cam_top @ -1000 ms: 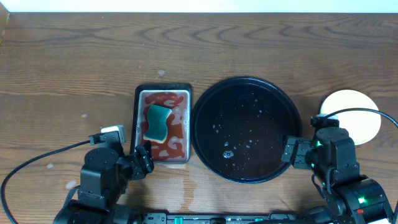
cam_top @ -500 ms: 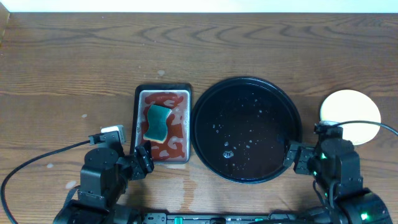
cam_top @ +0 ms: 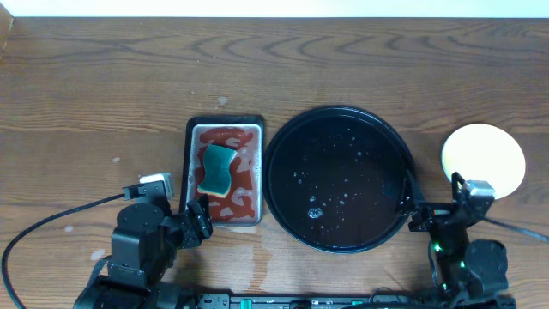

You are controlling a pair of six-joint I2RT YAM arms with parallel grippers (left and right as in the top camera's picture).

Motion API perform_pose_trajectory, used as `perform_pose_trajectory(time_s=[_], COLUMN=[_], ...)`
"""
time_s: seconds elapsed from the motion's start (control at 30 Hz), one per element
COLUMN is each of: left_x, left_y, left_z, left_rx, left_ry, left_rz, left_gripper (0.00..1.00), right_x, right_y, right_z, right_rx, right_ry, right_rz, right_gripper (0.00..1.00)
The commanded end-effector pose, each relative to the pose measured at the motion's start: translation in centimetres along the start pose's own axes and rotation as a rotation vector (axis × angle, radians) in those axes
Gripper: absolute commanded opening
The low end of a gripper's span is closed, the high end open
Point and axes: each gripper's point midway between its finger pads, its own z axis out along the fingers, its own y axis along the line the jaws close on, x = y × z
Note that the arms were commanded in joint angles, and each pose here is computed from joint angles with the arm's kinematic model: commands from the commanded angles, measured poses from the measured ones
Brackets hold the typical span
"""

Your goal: Clean dirty plates on tray and stack at the side

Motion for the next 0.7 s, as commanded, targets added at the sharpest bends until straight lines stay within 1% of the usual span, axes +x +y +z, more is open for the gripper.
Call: perform_pose_trajectory(time_s=[0.0,0.07,0.27,0.4,0.47,0.6,0.67], left_x=[0.2,0.2,0.2,0.2,0.2,0.2,0.2], left_y=[0.0,0.0,0.0,0.0,0.0,0.0,0.0], left_z=[0.1,0.1,0.1,0.1,0.1,0.1,0.1], left_rx=[0.003,0.003,0.003,0.003,0.003,0.003,0.003], left_ry=[0.005,0.005,0.005,0.005,0.005,0.005,0.005], left_rz=[0.007,0.007,0.007,0.007,0.007,0.007,0.007], left_gripper=[0.80,0.80,0.80,0.80,0.80,0.80,0.80], right_x=[-0.2,-0.6,-0.8,-0.2,0.5,1.3,2.8], right_y=[-0.4,-0.7,-1.1,-1.5,-1.7,-1.6,-2.0], right_z=[-0.2,-0.3,0.4,0.9,1.1,1.3,1.5], right_rx=[-0.008,-0.006,-0.008,-0.011,-0.002,-0.001,0.010], right_ry=[-0.076,-0.129,-0.209,-0.267,-0.238,-0.206,-0.141], right_rz=[-0.011,-0.008,-0.017,-0.053,-0.095,-0.234,-0.263], right_gripper=[0.99,0.99,0.99,0.99,0.99,0.99,0.99])
